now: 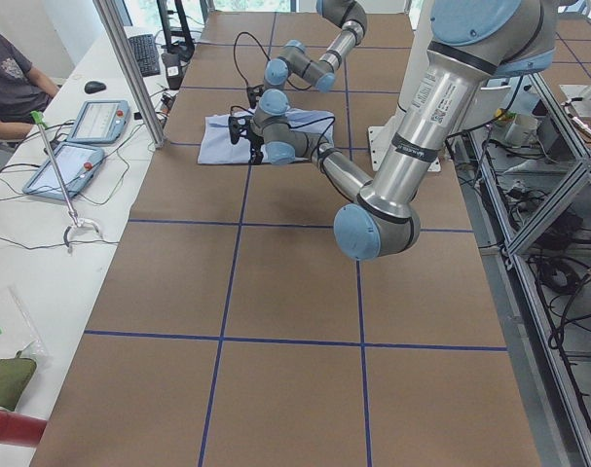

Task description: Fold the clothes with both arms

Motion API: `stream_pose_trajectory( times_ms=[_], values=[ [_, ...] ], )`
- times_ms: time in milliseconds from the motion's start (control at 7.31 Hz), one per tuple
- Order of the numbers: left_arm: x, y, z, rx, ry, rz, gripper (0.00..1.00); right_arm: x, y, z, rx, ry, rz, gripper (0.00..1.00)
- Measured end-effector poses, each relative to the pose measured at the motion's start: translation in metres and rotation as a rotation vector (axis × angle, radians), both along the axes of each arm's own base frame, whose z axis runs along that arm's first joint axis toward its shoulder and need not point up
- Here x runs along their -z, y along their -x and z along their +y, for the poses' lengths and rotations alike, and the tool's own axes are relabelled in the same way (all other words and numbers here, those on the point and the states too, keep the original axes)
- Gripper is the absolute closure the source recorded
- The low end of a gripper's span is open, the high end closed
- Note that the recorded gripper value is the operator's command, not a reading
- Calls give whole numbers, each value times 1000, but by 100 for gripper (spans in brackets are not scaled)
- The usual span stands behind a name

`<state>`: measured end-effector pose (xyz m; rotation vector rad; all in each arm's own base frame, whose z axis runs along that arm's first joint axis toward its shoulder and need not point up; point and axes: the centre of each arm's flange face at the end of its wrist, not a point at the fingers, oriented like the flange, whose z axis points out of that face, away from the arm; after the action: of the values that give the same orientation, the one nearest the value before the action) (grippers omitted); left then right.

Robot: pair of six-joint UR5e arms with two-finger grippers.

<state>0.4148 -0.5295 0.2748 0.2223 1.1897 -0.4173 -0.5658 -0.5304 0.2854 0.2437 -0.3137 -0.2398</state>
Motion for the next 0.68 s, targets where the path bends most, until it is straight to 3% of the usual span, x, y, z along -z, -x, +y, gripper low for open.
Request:
stream_pose_trajectory(
  times_ms=[684],
  values=[
    [13,-4,5,3,17,30,1,-66,-103,-14,54,-31,40,0]
  ],
)
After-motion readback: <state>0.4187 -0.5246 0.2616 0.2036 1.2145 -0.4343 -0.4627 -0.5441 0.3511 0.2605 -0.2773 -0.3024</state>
